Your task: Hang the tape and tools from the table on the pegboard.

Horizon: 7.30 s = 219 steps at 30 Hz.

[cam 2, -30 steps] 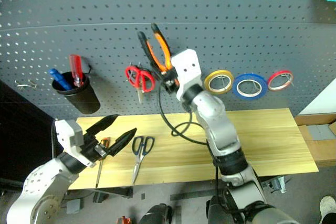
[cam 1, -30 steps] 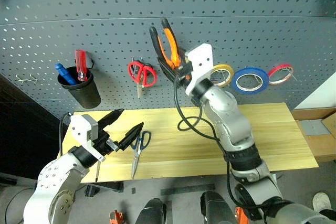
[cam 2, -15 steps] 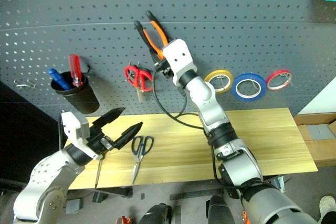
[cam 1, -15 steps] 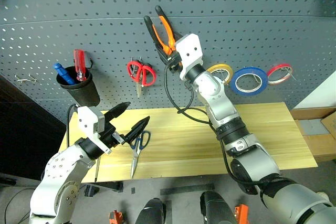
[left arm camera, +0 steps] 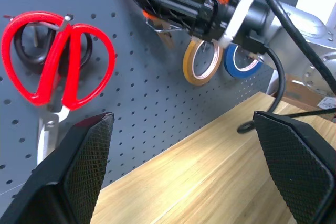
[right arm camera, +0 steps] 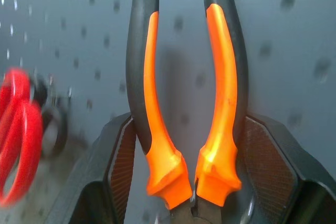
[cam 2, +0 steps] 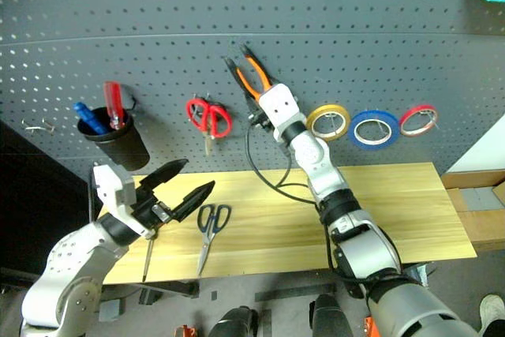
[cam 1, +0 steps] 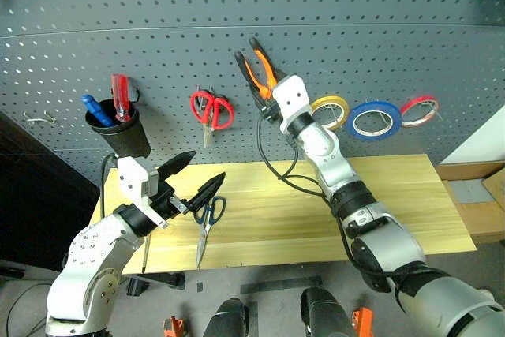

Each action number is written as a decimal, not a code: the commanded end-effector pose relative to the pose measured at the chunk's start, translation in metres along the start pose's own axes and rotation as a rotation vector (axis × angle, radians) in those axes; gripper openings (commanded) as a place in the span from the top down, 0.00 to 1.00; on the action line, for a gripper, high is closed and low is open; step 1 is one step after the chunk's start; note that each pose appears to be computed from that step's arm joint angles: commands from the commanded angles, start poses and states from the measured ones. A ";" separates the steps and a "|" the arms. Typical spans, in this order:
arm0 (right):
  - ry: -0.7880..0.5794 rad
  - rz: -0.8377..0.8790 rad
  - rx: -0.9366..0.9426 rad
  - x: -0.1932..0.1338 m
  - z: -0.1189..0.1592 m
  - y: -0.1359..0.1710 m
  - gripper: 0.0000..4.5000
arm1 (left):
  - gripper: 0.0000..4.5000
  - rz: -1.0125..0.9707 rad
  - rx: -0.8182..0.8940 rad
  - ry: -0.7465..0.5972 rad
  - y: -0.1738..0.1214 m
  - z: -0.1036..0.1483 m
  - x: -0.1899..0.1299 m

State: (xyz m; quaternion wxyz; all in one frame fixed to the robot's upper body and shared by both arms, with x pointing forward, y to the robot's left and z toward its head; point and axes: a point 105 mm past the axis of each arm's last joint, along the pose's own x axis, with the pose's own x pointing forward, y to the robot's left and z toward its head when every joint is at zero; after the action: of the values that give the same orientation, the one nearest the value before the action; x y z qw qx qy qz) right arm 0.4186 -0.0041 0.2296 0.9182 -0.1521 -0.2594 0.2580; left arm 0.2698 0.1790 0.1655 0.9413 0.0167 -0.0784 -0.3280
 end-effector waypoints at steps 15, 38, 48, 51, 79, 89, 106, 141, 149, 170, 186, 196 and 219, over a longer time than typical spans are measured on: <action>0.321 0.257 0.173 -0.085 -0.017 0.012 0.01 | 0.00 0.233 -0.105 0.397 0.012 -0.080 -0.020; 0.537 0.689 0.293 -0.162 -0.007 0.069 0.01 | 0.00 0.605 -0.261 0.847 0.029 -0.179 -0.044; 0.552 0.683 0.295 -0.164 -0.006 0.067 0.01 | 0.00 0.562 -0.305 0.914 0.031 -0.192 -0.037; 0.554 0.675 0.302 -0.163 -0.006 0.066 0.01 | 0.00 0.539 -0.317 0.943 0.024 -0.197 -0.040; 0.438 0.642 0.253 -0.161 0.005 0.063 0.00 | 0.87 0.327 -0.144 0.614 0.015 -0.150 -0.038; 0.304 0.693 0.234 -0.170 0.019 0.063 0.00 | 0.87 0.257 0.229 0.247 -0.004 -0.062 -0.030; 0.255 0.680 0.237 -0.156 0.028 0.059 0.00 | 0.87 0.292 0.310 0.020 0.029 0.001 0.015; 0.482 0.719 0.145 -0.156 -0.007 0.077 0.00 | 0.17 0.788 -0.248 0.601 0.072 -0.117 -0.110; 0.502 0.731 0.209 -0.141 0.003 0.086 0.00 | 0.17 0.827 -0.257 0.640 0.124 -0.120 -0.119; 0.539 0.744 0.224 -0.135 0.014 0.085 0.00 | 0.17 0.832 -0.459 0.782 0.140 -0.171 -0.096; 0.449 0.733 0.195 -0.135 0.022 0.074 0.00 | 0.79 0.731 -0.217 0.775 0.118 -0.169 -0.094; 0.109 0.820 0.238 -0.134 0.071 0.060 0.00 | 0.79 0.777 0.133 0.278 0.074 -0.073 -0.069; 0.060 0.779 0.111 -0.111 0.060 0.041 0.00 | 0.79 0.856 0.473 -0.382 0.134 0.153 -0.008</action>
State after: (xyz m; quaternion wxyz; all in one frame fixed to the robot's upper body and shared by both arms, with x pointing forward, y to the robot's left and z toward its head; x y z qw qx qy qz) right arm 0.2926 -0.0255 0.2023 0.7746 -0.1850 -0.1049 0.5957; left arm 0.3240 0.2882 0.3139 0.9406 0.1272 -0.2932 0.1149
